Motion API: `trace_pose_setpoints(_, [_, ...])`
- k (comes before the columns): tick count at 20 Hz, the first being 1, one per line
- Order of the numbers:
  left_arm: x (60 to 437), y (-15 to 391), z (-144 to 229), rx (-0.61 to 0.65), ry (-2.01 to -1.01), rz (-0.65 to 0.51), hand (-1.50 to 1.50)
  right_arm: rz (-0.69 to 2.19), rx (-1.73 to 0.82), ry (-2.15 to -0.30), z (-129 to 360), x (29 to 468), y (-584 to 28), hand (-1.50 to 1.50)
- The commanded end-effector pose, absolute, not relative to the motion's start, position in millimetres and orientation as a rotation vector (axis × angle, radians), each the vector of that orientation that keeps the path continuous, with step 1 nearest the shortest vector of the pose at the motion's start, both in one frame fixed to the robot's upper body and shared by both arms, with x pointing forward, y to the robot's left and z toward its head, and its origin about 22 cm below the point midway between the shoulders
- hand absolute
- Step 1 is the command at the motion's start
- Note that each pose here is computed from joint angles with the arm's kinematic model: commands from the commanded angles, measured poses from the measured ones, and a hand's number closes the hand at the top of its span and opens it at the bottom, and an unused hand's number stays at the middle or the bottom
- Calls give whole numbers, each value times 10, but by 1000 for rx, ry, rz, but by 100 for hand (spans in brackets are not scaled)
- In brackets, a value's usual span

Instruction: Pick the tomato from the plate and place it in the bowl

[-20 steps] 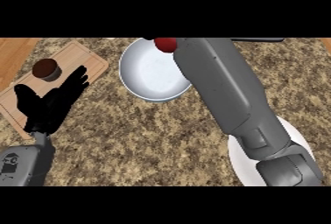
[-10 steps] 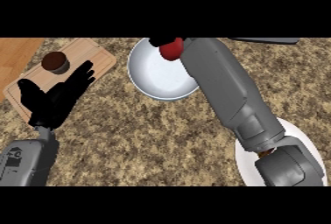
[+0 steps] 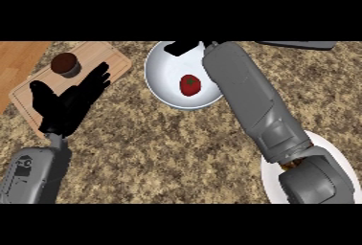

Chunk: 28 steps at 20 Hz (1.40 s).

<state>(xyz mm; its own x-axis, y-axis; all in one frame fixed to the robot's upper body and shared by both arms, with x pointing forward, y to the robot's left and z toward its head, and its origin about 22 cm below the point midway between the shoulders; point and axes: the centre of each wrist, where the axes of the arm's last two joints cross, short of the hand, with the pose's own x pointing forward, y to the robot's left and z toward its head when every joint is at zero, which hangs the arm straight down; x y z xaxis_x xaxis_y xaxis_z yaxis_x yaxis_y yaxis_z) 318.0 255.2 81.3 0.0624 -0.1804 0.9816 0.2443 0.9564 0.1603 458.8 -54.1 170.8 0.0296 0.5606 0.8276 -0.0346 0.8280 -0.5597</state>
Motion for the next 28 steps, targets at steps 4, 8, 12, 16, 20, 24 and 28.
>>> trace_pose_setpoints(4, [3121, 2530, 804, -43, -1478, -305, 0, 372, -530, -1601, 1630, 4600, -553, -150])
trace_pose_setpoints(8, [3106, 2748, 748, -5, -1454, -272, 0, 280, -604, -1624, 1606, 4644, -705, -150])
trace_pose_setpoints(12, [3007, 2773, 583, -15, -1445, -261, 0, 187, -665, -1643, 1696, 4726, -1001, -150])
trace_pose_setpoints(16, [2958, 2883, 641, 6, -1425, -228, 0, 244, -645, -1695, 1713, 4771, -1399, -150])
trace_pose_setpoints(20, [2939, 3061, 583, 44, -1433, -219, 0, 389, -515, -1827, 1828, 4748, -1576, -150])
trace_pose_setpoints(24, [2871, 3141, 586, 58, -1414, -180, 0, 390, -460, -1874, 1938, 4635, -1656, -150])
trace_pose_setpoints(28, [2798, 3145, 479, 80, -1391, -172, 0, 423, -212, -1945, 1724, 4458, -1666, -150])
